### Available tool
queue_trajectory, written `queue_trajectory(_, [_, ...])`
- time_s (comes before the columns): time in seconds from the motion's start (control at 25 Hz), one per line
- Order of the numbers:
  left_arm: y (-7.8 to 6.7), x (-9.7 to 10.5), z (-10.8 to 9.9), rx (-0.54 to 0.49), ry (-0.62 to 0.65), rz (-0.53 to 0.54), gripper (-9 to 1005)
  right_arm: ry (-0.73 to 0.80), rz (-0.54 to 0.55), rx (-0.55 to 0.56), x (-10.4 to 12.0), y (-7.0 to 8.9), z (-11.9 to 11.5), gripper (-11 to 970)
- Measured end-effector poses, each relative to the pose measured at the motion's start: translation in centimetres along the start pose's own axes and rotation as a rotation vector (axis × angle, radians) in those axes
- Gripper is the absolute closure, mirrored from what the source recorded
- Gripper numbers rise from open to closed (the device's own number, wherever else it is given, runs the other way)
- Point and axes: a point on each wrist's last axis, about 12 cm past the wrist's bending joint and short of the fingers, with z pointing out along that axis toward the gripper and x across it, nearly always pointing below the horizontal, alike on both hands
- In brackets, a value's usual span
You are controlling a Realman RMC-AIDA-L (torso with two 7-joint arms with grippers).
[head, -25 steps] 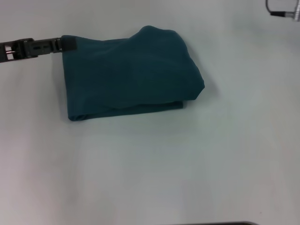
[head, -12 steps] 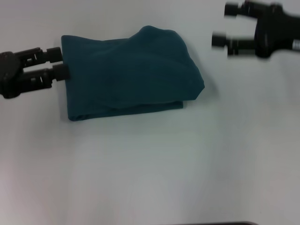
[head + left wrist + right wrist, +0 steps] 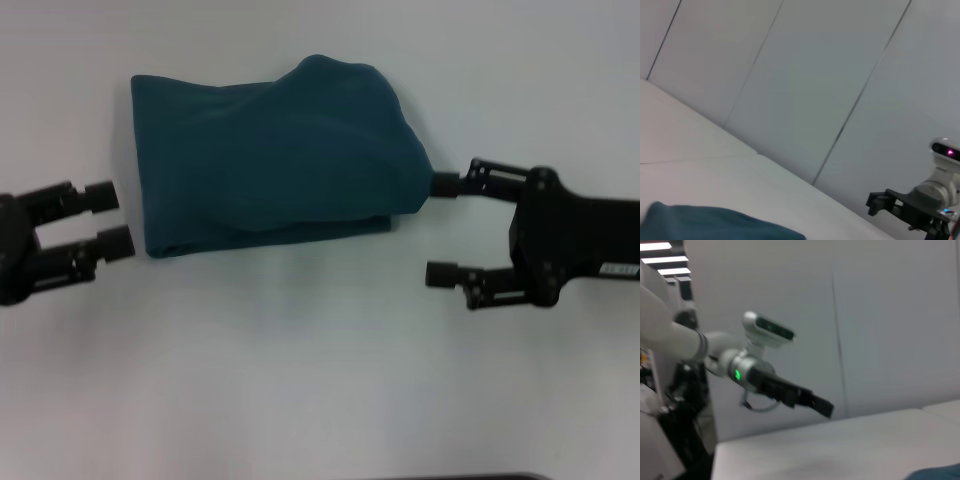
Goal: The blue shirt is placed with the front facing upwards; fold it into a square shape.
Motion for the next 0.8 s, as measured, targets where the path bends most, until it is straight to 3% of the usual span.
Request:
queue_trajectory(0.16, [-0.7, 2.0, 0.1, 0.035, 0.021, 0.014, 244, -0.046, 0.061, -0.069, 2.3, 1.8, 1.3, 44])
queue_trajectory(0.48, [-1.2, 4.9, 1.5, 0.080, 0.110, 0.066, 245, 0.036, 0.137, -0.116, 4.2, 2.7, 2.7, 44])
queue_trajectory(0.8, [-0.7, 5.1, 2.3, 0.121, 0.256, 0.058, 245, 0.113, 0.216, -0.146, 4.7, 2.8, 2.9, 44])
